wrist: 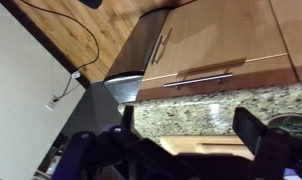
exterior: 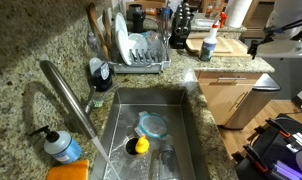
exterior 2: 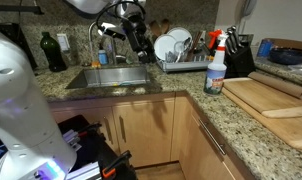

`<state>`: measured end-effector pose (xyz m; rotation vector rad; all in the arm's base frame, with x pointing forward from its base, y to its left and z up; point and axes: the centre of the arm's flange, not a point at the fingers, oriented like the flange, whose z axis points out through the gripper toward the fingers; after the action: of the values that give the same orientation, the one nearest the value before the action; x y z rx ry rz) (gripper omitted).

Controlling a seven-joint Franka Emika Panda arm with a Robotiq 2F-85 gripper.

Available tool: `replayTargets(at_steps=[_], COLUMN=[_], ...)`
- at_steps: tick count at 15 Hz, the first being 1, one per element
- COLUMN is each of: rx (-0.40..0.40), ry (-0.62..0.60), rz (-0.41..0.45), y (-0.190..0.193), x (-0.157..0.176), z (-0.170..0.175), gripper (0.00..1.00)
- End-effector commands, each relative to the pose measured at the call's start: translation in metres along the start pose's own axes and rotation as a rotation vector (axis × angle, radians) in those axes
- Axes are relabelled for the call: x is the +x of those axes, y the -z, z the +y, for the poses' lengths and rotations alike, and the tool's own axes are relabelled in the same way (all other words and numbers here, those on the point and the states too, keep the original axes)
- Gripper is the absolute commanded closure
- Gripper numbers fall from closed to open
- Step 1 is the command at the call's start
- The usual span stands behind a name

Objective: Pick up the white bottle from the countertop and move it to the right.

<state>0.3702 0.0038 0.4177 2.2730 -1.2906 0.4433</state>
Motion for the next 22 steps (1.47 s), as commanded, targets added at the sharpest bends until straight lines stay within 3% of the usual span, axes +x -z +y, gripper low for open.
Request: replayTargets(at_steps=[1, 2, 3, 6, 7, 9, 12, 15, 17, 18, 19, 20, 22], rx=[-0.085, -0.039, -0.066, -0.025, 0.049, 0.128, 0.263, 0.386, 0.462, 0.469, 0.406, 0.483, 0.482], ry=[-0.182, -0.235, -0.157, -0.214, -0.156, -0.074, 0.026, 0.127, 0.128, 0.125, 0.09, 0.093, 0.089], rz=[0.057, 0.017, 0.024, 0.019, 0.029, 0.118, 0.166, 0.11, 0.015, -0.052, -0.106, -0.022, -0.037], y=[0.044, 0.056, 0.034, 0.058, 0.054, 0.051, 0.063, 0.068, 0.061, 0.061, 0.061, 0.059, 0.06], x=[-0.029, -0.037, -0.011, -0.021, -0.018, 0.004, 0.07, 0.127, 0.163, 0.173, 0.178, 0.153, 0.159], z=[0.075, 0.088, 0.043, 0.066, 0.058, 0.071, 0.093, 0.116, 0.123, 0.125, 0.122, 0.137, 0.136], gripper=[0.0, 0.0, 0.0, 0.0, 0.0, 0.0, 0.0, 0.0, 0.0, 0.0, 0.0, 0.0, 0.0])
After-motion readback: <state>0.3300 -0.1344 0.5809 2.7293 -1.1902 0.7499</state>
